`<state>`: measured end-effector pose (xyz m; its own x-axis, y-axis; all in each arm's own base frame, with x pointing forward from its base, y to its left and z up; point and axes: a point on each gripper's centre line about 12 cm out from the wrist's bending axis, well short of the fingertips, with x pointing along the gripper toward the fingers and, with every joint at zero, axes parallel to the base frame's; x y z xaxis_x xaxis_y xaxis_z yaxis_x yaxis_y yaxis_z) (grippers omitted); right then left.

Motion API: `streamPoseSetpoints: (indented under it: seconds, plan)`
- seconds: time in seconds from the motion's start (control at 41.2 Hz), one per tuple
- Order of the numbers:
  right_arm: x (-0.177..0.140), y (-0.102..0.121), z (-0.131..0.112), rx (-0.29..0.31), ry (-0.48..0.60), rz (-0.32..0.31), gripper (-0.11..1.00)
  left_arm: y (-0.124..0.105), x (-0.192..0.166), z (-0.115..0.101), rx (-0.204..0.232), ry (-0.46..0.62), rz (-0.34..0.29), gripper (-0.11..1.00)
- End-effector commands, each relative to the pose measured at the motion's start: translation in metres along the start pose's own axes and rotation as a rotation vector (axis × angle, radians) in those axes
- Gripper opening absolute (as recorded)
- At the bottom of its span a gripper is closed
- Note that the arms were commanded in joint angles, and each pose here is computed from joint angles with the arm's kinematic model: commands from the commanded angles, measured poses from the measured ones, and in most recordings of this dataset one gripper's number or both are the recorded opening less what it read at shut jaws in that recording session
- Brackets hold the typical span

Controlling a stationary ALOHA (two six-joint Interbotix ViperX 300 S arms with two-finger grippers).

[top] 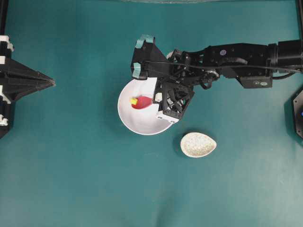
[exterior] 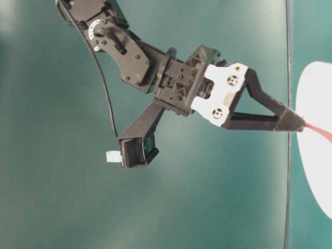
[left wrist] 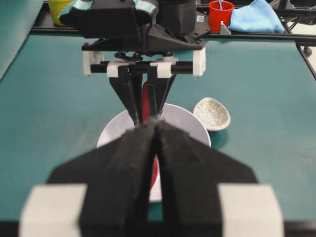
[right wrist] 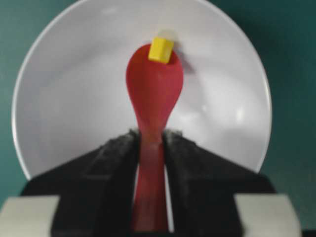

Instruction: Scoop the yellow hexagonal prism block from the bowl with a spoon using the right arm.

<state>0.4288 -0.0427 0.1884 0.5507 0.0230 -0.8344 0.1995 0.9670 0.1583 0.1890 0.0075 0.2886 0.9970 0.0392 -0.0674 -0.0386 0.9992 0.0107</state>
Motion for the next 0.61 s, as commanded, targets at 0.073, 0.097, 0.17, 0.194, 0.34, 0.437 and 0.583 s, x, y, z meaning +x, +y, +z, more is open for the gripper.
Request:
streamPoseSetpoints:
  seconds: [0.073,0.097,0.17,0.194,0.34,0.437,0.583]
  plan:
    - [-0.004,0.005,0.002,-0.015,-0.053,0.005,0.25,0.000,0.001,0.012,0.000,-0.035,0.002,0.01]
    - [-0.003,0.006,0.000,-0.015,-0.054,0.006,0.25,0.000,0.001,0.012,0.000,-0.035,0.002,0.01]
    - [-0.002,0.007,-0.003,-0.014,-0.059,0.007,0.25,0.000,0.001,0.012,0.000,-0.035,0.002,0.01]
    - [-0.002,0.007,-0.005,-0.015,-0.058,0.007,0.25,0.000,0.001,0.012,0.000,-0.035,0.002,0.01]
    - [-0.002,0.009,-0.009,-0.018,-0.083,0.009,0.25,0.000,0.001,0.012,0.000,-0.035,0.002,0.01]
    - [-0.003,0.009,-0.010,-0.018,-0.100,0.009,0.25,0.000,0.001,0.012,0.000,-0.035,0.002,0.01]
    - [-0.004,0.008,-0.011,-0.016,-0.119,0.009,0.25,0.000,0.001,0.012,0.000,-0.035,0.002,0.01]
